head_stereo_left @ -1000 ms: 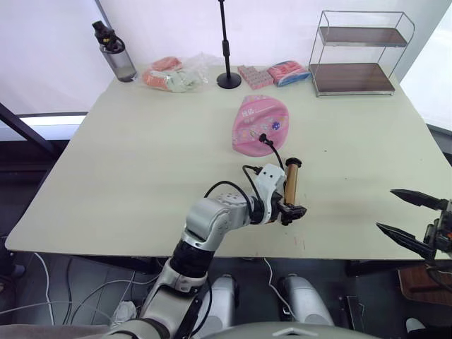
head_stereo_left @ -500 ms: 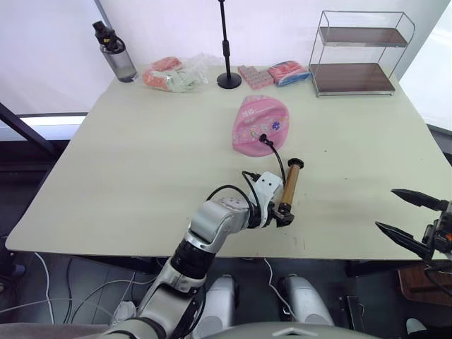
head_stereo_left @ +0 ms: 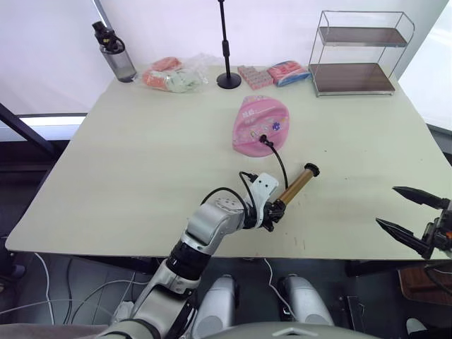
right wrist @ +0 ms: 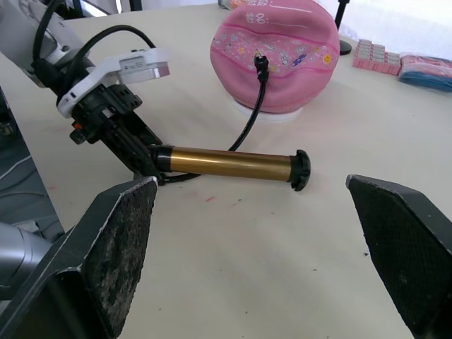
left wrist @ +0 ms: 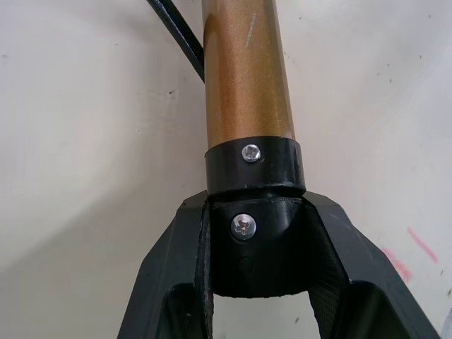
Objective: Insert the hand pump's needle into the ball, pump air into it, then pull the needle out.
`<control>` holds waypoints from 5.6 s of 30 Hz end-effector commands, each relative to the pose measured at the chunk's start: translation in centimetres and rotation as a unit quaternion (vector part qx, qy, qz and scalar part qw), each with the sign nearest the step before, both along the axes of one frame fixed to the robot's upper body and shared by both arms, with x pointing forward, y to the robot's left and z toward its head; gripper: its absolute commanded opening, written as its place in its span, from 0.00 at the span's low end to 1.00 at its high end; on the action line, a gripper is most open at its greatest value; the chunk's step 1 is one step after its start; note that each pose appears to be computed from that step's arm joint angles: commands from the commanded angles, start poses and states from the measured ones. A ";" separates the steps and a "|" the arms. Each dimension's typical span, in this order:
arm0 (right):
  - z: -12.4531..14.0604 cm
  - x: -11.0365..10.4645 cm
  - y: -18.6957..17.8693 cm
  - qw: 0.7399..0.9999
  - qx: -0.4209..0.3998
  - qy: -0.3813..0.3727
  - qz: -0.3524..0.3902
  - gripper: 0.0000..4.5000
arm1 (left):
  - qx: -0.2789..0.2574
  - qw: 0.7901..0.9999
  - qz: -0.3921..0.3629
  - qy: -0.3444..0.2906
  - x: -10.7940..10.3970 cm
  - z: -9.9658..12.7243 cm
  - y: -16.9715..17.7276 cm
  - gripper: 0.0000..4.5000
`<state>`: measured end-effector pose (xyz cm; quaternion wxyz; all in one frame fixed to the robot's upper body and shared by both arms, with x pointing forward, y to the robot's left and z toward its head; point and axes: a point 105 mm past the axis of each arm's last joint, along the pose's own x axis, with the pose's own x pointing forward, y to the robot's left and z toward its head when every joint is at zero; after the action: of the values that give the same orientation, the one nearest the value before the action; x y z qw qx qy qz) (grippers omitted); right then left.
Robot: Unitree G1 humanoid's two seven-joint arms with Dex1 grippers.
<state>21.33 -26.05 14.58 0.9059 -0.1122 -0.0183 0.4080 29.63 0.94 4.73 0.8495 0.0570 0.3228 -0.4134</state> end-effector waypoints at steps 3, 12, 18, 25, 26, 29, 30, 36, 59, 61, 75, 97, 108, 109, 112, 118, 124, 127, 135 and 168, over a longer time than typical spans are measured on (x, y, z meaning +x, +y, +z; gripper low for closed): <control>0.9 1.4 2.6 0.998 0.059 -0.001 -0.009 1.00 | -0.065 0.994 -0.035 -0.085 0.4 2.6 0.8 0.26; 1.9 5.4 5.2 0.981 0.166 0.058 -0.085 1.00 | -0.157 0.969 -0.067 -0.178 1.3 4.5 1.4 0.26; 3.5 7.1 7.7 0.956 0.257 0.125 -0.068 1.00 | -0.206 0.949 -0.086 -0.225 1.6 5.1 1.8 0.26; 5.4 8.2 11.1 0.921 0.344 0.181 -0.030 1.00 | -0.233 0.936 -0.104 -0.243 2.3 5.4 2.6 0.26; 5.6 8.5 11.5 0.914 0.360 0.185 -0.030 1.00 | -0.236 0.935 -0.113 -0.240 2.0 5.3 2.6 0.26; 6.2 9.2 12.2 0.901 0.385 0.194 -0.031 1.00 | -0.246 0.931 -0.124 -0.239 1.9 5.4 2.7 0.26; 6.2 9.5 12.4 0.899 0.390 0.198 -0.035 1.00 | -0.250 0.930 -0.122 -0.240 2.0 5.5 2.7 0.26; 6.8 10.3 13.0 0.877 0.431 0.209 -0.042 1.00 | -0.258 0.926 -0.126 -0.244 2.4 5.7 2.5 0.26; 7.7 11.9 12.6 0.873 0.437 0.210 -0.045 1.00 | -0.260 0.928 -0.136 -0.230 1.8 5.2 2.9 0.26; 7.8 12.1 12.5 0.871 0.441 0.211 -0.047 1.00 | -0.260 0.928 -0.137 -0.229 1.7 5.1 3.0 0.26; 7.9 12.4 12.4 0.865 0.445 0.228 -0.051 1.00 | -0.257 0.930 -0.142 -0.222 1.3 4.6 3.0 0.26; 7.0 12.5 12.4 0.883 0.407 0.226 -0.057 1.00 | -0.252 0.933 -0.150 -0.209 1.1 4.1 3.0 0.26; 6.7 12.4 12.7 0.887 0.397 0.229 -0.055 1.00 | -0.251 0.933 -0.148 -0.209 1.2 4.0 3.0 0.26; 6.7 12.4 12.7 0.887 0.396 0.230 -0.055 1.00 | -0.251 0.933 -0.148 -0.210 1.2 4.0 3.0 0.26; 6.5 12.4 12.9 0.889 0.391 0.233 -0.054 1.00 | -0.251 0.933 -0.149 -0.211 1.2 4.1 3.0 0.26; 6.4 12.5 13.1 0.888 0.393 0.234 -0.055 1.00 | -0.251 0.932 -0.153 -0.211 1.2 4.0 2.9 0.26; 6.6 12.7 12.9 0.885 0.398 0.233 -0.058 1.00 | -0.251 0.933 -0.156 -0.208 1.1 3.9 2.9 0.26; 6.7 12.8 12.9 0.883 0.403 0.231 -0.058 1.00 | -0.250 0.933 -0.158 -0.206 1.0 3.8 2.9 0.26; 6.8 12.9 12.9 0.881 0.409 0.231 -0.060 1.00 | -0.249 0.934 -0.157 -0.204 1.1 3.7 2.9 0.26; 8.6 11.8 14.3 0.913 0.366 0.180 -0.015 0.40 | -0.247 0.936 -0.163 -0.191 1.3 3.9 3.4 0.92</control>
<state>33.90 -12.29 20.24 0.8748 0.3470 0.0482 0.3347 30.91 4.26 7.74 0.8134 -0.0268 0.0359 -0.5800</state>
